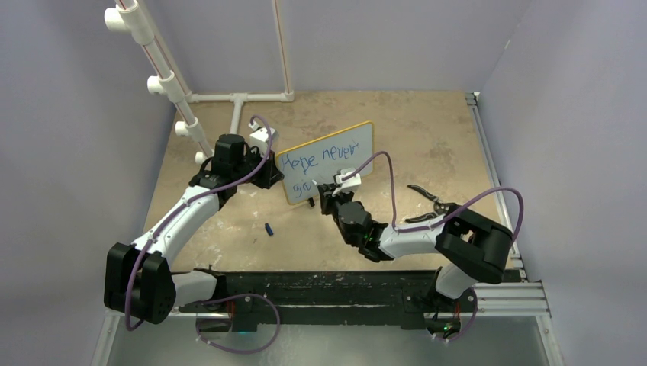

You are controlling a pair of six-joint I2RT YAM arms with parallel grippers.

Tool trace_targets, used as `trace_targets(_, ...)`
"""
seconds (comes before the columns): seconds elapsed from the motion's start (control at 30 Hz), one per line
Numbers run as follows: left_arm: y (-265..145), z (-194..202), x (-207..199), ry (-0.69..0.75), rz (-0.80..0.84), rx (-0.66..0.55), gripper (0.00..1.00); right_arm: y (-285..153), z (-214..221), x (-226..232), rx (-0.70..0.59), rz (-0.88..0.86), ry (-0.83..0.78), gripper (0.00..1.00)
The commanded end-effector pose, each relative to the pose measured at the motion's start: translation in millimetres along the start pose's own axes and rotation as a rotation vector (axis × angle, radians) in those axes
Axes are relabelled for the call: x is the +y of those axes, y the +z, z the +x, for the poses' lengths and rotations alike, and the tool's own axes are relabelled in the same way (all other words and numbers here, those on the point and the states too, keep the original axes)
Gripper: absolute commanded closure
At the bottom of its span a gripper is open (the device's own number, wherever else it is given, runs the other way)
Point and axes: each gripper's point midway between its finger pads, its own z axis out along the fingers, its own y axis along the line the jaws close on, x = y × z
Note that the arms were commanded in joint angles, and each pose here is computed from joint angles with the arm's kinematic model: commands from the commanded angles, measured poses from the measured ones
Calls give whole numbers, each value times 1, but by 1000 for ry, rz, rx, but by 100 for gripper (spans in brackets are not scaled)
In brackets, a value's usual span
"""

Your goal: Write a sentence on the whiteboard

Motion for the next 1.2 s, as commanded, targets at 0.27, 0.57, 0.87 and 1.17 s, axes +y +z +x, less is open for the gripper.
trace_targets(0.27, -1, -5, -5, 21, 15, -14, 100, -8, -1, -8, -6, 12, 39, 100)
trace_targets(0.57, -1, -4, -5, 19, 14, -12, 100, -3, 2, -3, -10, -1, 31, 100)
trace_targets(0.87, -1, -4, -4, 20, 11, -11, 100, 4, 0, -3, -33, 16, 9, 100)
trace_targets(1.17, -1, -4, -3, 22, 7, -10, 100, 6, 2, -12, -38, 63, -8, 100)
